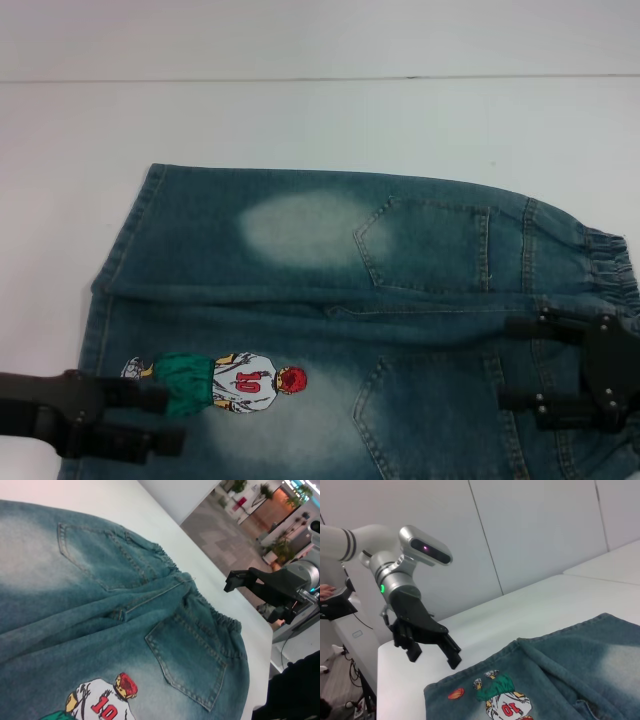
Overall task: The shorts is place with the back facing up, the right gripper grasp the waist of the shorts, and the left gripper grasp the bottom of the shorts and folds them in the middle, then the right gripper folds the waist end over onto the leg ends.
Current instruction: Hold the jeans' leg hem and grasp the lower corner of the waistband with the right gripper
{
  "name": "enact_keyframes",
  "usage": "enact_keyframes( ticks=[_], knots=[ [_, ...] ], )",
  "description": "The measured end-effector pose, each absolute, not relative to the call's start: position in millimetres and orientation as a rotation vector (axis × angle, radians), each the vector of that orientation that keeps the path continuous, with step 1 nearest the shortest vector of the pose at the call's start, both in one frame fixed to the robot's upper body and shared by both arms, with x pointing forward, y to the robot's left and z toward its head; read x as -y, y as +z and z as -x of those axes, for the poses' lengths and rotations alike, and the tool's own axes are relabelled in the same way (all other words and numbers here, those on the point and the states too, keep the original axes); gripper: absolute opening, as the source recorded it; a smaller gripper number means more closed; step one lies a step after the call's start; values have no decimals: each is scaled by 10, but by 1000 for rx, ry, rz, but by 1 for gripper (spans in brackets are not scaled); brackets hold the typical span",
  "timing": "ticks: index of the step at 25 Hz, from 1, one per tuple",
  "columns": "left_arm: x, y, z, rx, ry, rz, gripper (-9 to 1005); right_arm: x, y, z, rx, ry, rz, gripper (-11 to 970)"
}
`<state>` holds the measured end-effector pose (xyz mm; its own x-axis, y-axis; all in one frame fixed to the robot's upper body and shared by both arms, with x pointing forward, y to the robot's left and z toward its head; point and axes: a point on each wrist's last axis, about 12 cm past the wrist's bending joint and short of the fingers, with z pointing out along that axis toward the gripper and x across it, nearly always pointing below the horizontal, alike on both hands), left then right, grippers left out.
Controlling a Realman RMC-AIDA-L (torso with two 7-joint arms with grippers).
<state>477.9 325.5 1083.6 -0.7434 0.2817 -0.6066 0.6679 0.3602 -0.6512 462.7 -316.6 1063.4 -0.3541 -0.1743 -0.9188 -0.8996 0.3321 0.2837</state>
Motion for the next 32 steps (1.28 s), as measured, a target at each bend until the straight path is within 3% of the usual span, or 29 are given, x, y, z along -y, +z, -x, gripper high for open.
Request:
enact_keyframes(
  ticks=[16,32],
  knots=[
    [-3506,10970,-4904,-2435,-1197,-776,872,3137,10610,-4637,-1747,1082,949,895],
    [-3624,10897,-4896,-2548,-1086,-724,872,3136,10605,-4636,-1747,1081,948,895]
  ],
)
